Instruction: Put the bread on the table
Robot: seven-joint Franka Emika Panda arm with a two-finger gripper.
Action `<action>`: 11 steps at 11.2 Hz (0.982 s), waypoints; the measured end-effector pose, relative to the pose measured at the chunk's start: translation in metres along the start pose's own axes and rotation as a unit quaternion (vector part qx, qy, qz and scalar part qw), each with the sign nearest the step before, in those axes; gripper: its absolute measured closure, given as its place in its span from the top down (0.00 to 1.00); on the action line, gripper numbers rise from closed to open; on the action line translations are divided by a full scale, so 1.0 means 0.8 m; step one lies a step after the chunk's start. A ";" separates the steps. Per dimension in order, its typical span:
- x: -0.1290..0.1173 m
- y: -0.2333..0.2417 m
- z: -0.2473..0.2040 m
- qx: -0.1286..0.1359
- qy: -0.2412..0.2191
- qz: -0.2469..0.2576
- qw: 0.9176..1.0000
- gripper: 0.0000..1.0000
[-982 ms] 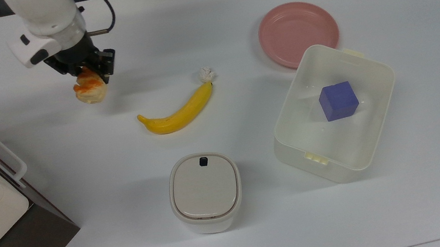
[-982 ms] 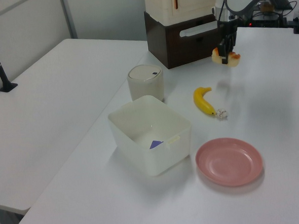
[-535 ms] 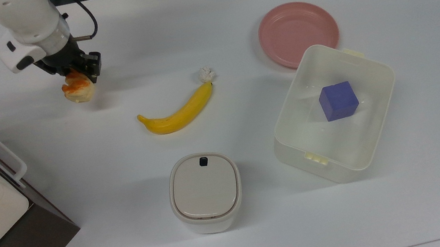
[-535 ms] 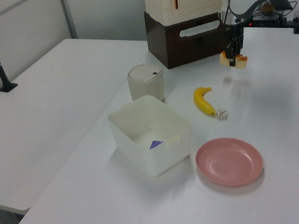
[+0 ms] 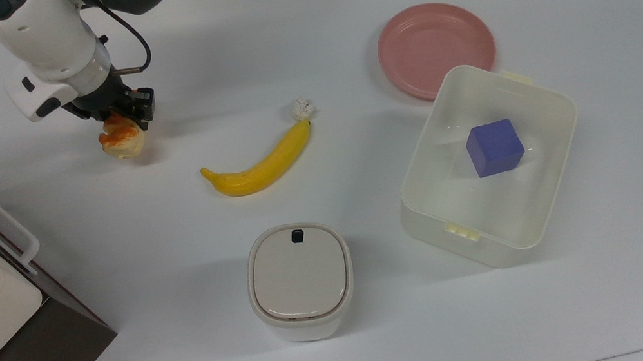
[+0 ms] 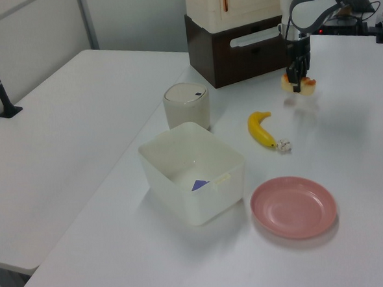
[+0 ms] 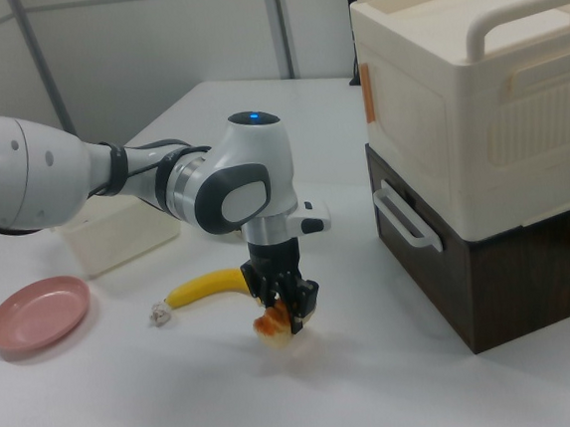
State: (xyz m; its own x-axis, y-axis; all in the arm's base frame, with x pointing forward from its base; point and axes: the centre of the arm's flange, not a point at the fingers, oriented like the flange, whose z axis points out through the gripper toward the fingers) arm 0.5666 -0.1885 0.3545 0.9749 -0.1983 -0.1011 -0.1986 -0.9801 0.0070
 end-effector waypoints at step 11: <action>0.011 -0.034 -0.054 -0.005 0.043 -0.023 0.999 1.00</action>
State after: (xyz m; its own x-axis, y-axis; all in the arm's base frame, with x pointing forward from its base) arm 0.5852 -0.1639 0.3966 0.9881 -0.1533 -0.0155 -0.1531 -0.9881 0.0142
